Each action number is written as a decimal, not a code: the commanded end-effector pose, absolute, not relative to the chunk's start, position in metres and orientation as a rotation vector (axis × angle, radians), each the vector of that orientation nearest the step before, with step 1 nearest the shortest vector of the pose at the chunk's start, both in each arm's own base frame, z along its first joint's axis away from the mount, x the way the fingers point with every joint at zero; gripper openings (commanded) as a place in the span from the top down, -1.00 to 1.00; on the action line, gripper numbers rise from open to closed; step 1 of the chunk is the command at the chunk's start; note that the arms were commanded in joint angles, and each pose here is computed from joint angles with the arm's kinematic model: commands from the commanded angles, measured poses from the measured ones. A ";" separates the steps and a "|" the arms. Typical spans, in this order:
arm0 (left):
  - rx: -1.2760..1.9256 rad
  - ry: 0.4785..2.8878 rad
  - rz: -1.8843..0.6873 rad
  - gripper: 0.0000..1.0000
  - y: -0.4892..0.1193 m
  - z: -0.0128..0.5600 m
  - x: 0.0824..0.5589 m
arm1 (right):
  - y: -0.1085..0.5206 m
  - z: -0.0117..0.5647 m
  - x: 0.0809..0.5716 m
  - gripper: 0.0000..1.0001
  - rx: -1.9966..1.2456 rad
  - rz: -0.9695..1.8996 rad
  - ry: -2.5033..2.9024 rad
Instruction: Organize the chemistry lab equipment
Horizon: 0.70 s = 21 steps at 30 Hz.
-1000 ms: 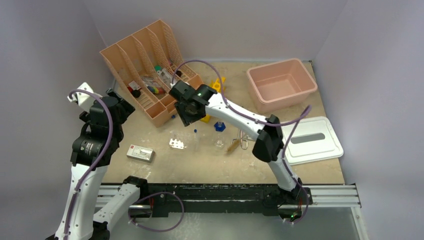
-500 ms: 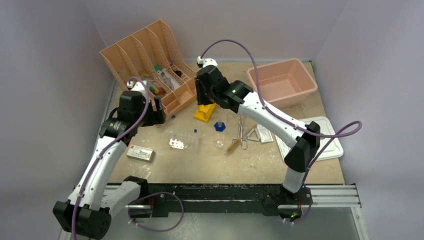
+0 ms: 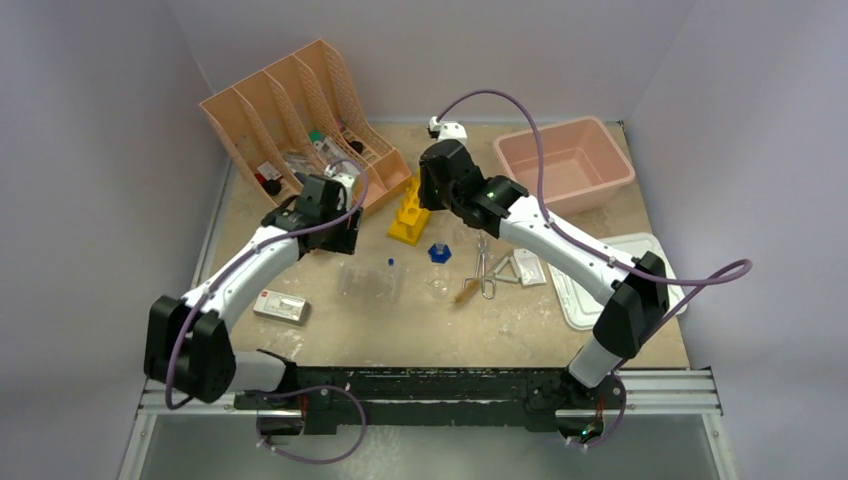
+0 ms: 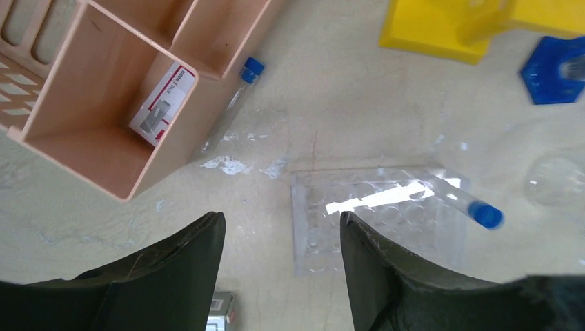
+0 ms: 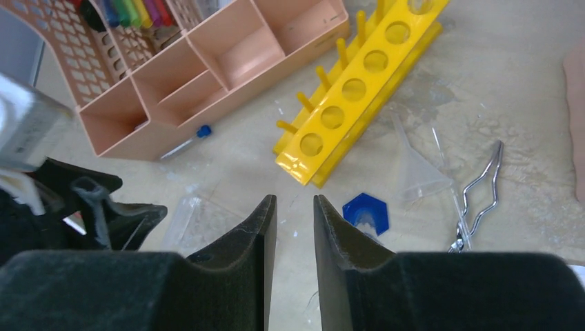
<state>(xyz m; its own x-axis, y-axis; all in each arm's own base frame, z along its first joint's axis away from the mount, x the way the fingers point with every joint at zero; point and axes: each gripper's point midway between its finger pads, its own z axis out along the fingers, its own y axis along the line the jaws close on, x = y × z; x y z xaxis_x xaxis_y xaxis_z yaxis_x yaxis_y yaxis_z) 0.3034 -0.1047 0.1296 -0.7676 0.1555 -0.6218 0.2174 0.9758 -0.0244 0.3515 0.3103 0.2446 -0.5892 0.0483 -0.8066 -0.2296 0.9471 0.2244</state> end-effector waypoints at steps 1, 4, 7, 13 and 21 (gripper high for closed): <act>0.261 2.430 0.078 -0.14 -0.093 0.127 0.333 | 0.308 0.264 0.363 0.44 -0.059 0.433 2.079; 0.219 2.451 0.182 -0.05 -0.086 0.113 0.340 | 0.308 0.261 0.370 0.44 -0.057 0.436 2.074; 0.203 2.444 0.210 -0.03 -0.090 0.103 0.348 | 0.303 0.262 0.378 0.44 -0.039 0.440 2.061; 0.173 2.416 0.203 -0.03 -0.098 0.090 0.367 | 0.293 0.255 0.388 0.44 -0.013 0.461 2.068; 0.137 2.403 0.188 -0.02 -0.106 0.073 0.384 | 0.290 0.250 0.391 0.44 -0.002 0.483 2.092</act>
<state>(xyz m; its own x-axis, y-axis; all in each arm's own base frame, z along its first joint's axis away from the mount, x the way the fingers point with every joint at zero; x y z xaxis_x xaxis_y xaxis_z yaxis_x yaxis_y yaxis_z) 0.3527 -0.0954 0.0564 -0.8056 0.2053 -0.5557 0.1055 0.9728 0.2064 0.3886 0.2845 0.2316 -0.5720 0.1408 -0.8081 -0.1694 0.9436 0.2843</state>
